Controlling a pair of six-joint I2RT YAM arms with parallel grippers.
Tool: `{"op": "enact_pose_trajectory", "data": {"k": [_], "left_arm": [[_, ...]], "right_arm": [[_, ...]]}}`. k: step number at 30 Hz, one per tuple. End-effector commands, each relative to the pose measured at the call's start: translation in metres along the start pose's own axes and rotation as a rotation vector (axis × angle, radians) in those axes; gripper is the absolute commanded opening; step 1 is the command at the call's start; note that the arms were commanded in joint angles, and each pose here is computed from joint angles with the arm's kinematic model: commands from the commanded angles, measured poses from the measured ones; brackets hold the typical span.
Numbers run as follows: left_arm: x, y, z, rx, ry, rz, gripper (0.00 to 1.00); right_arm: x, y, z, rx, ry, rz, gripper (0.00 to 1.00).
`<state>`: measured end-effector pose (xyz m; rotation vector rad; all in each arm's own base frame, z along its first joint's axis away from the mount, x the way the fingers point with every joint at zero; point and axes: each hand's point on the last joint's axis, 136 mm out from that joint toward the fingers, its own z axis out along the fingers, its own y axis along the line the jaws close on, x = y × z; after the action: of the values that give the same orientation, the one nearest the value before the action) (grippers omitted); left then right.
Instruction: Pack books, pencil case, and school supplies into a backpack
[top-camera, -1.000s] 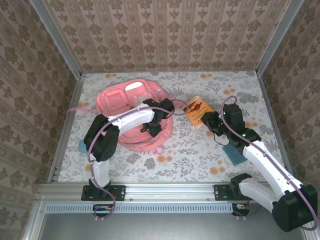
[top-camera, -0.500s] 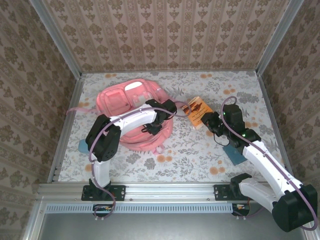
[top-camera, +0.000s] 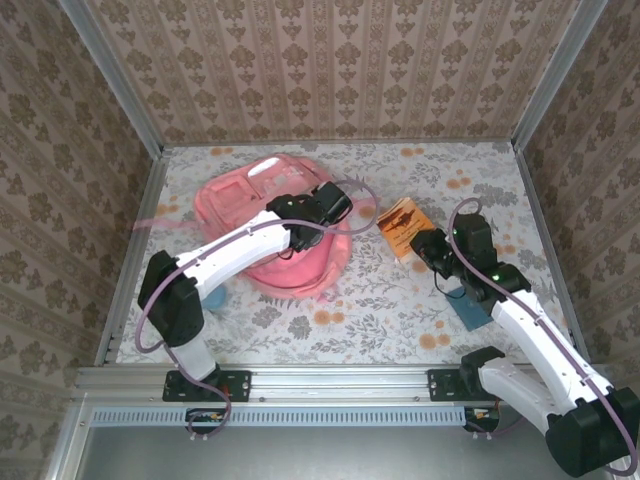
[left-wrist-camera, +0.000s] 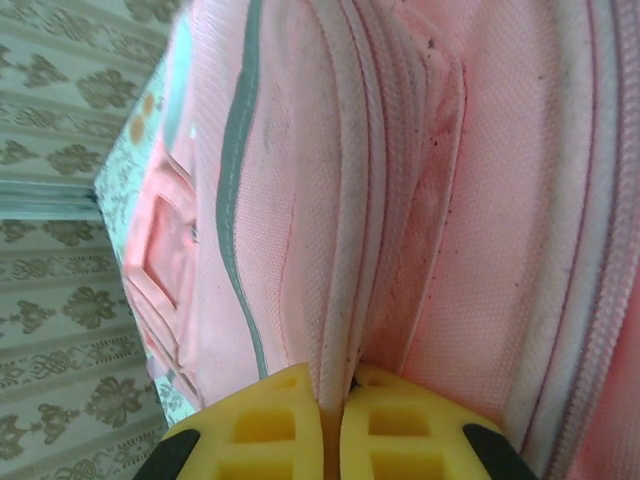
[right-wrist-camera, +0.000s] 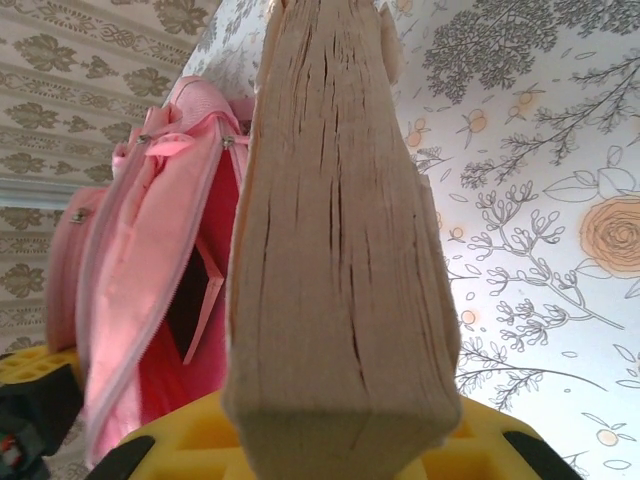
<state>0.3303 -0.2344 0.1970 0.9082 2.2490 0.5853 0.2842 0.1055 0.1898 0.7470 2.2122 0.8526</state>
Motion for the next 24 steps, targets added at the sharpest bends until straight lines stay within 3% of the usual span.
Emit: {"op": "enact_pose_trajectory", "data": {"k": [1, 7, 16, 24], "left_arm": [[-0.052, 0.04, -0.04, -0.091, -0.232, -0.136, 0.04], [-0.09, 0.05, -0.07, -0.013, -0.41, -0.23, 0.04], [-0.113, 0.033, -0.084, 0.083, -0.5, -0.271, 0.02], [-0.127, 0.019, -0.095, 0.172, -0.553, -0.319, 0.02]], "right_arm": [[-0.009, 0.012, -0.012, -0.04, -0.037, -0.039, 0.18], [0.003, 0.037, -0.018, -0.186, 0.025, -0.099, 0.17], [0.036, 0.055, -0.014, -0.338, 0.186, -0.087, 0.17], [0.063, 0.075, 0.022, -0.374, 0.282, -0.033, 0.16]]}}
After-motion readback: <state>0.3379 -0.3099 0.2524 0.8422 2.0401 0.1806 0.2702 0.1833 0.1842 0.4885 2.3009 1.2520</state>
